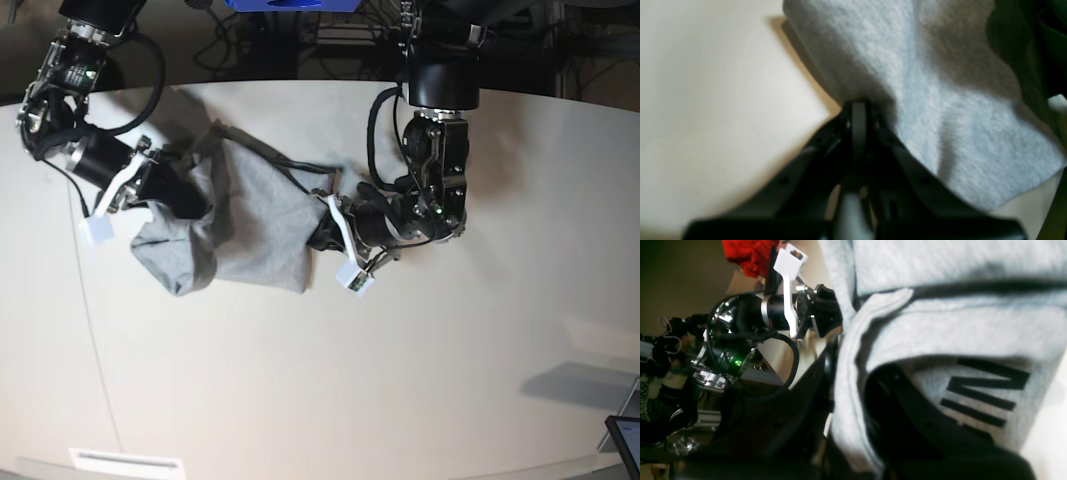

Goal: Fold the T-shirt properly
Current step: 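Lift the end with the right gripper and fold it toward the left gripper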

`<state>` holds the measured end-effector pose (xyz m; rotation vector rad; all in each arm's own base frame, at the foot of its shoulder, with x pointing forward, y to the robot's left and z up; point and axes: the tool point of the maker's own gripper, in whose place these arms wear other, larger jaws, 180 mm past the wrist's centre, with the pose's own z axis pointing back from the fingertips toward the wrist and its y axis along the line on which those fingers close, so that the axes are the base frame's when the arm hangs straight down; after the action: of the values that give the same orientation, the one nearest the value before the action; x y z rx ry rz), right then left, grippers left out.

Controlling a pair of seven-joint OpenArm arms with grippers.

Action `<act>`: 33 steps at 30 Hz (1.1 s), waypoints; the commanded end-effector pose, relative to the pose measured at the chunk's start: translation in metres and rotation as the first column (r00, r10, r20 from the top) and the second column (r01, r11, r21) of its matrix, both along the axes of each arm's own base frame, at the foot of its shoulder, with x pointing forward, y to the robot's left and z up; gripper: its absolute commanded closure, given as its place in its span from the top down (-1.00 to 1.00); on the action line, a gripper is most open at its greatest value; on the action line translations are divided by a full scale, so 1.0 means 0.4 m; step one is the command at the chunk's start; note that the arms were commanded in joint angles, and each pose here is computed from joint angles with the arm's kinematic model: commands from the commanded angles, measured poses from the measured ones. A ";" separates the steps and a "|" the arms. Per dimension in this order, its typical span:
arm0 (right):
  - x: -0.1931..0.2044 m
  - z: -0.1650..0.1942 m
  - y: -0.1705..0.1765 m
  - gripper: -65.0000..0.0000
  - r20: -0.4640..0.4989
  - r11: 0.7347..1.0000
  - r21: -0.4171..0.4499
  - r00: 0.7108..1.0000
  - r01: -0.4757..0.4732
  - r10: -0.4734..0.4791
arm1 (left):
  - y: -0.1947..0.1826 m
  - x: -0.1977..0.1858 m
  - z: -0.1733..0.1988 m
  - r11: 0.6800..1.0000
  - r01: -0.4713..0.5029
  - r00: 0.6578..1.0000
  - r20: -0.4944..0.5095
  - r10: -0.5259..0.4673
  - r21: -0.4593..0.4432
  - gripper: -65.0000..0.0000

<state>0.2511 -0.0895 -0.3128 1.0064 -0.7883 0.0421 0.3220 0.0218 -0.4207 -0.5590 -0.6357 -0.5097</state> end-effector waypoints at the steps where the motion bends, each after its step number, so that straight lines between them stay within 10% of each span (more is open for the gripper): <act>1: 0.017 0.039 0.013 -0.98 0.056 0.999 0.037 0.998 -0.004 0.002 | 0.042 -0.029 -0.039 0.993 0.026 0.998 -0.059 -0.019 0.118 -1.00; 23: 0.008 0.033 0.111 -0.96 0.059 0.995 0.057 0.995 -0.086 0.083 | 0.080 -0.030 -0.002 0.986 0.023 1.000 0.005 -0.024 0.163 -1.00; 33: 0.004 0.033 0.119 -0.50 0.056 0.994 0.069 0.995 -0.087 0.084 | 0.078 -0.031 -0.004 0.987 0.025 1.000 0.002 -0.026 0.161 -1.00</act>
<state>0.2472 -0.0419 -0.3130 1.0812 -0.7493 0.1133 0.3129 0.0422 -0.4146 -0.4711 -0.6367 -0.5651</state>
